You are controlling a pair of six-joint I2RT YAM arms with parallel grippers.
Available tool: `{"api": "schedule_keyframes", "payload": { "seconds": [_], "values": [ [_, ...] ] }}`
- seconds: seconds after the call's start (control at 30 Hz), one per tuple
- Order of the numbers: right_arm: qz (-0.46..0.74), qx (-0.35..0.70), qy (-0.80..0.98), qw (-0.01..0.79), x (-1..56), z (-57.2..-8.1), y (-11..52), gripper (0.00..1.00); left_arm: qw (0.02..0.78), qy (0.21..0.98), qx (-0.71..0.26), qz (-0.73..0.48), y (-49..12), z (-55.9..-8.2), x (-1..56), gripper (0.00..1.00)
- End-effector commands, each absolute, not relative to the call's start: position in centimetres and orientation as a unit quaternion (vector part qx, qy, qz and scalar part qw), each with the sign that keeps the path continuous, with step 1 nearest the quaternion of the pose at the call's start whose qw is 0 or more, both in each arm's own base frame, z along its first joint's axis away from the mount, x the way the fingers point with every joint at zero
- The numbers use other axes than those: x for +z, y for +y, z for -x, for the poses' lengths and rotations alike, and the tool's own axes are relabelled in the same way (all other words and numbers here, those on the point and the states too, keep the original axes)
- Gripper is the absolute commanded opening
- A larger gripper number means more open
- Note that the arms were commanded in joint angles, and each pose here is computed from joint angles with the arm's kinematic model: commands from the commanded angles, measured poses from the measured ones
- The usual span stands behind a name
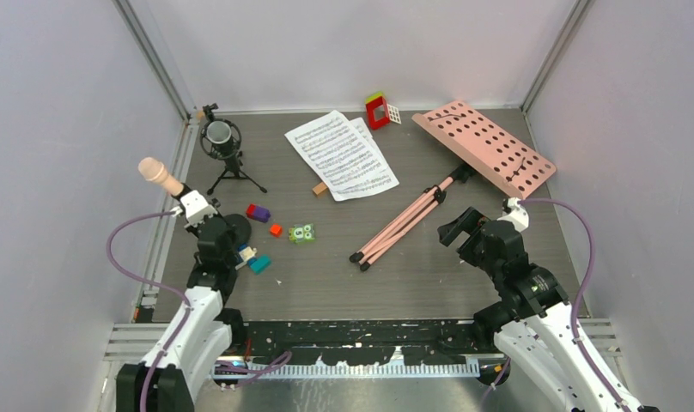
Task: Pack up the instrument practice props
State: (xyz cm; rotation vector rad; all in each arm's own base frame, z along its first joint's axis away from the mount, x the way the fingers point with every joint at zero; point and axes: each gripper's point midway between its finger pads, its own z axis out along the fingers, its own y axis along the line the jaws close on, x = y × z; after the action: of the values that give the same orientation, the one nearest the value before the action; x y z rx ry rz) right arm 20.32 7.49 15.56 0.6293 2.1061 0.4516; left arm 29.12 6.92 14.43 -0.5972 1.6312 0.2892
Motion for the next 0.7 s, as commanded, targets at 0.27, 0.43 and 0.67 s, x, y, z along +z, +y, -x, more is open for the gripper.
{"api": "schedule_keyframes", "payload": {
  "seconds": [0.27, 0.43, 0.67],
  "values": [
    [-0.250, 0.214, 0.834, 0.444, 16.5, -21.0, 8.5, 1.00, 0.707, 0.688, -0.021, 0.161, 0.1, -27.9, 21.4, 0.00],
    [-0.252, 0.211, 0.834, 0.443, 16.5, -20.9, 8.4, 1.00, 0.711, 0.694, -0.110, 0.026, -5.7, -26.8, 22.3, 0.00],
    [-0.256, 0.208, 0.829, 0.452, 16.6, -20.6, 7.9, 1.00, 0.721, 0.637, -0.236, -0.138, -11.9, -21.7, 24.0, 0.00]
  ]
}}
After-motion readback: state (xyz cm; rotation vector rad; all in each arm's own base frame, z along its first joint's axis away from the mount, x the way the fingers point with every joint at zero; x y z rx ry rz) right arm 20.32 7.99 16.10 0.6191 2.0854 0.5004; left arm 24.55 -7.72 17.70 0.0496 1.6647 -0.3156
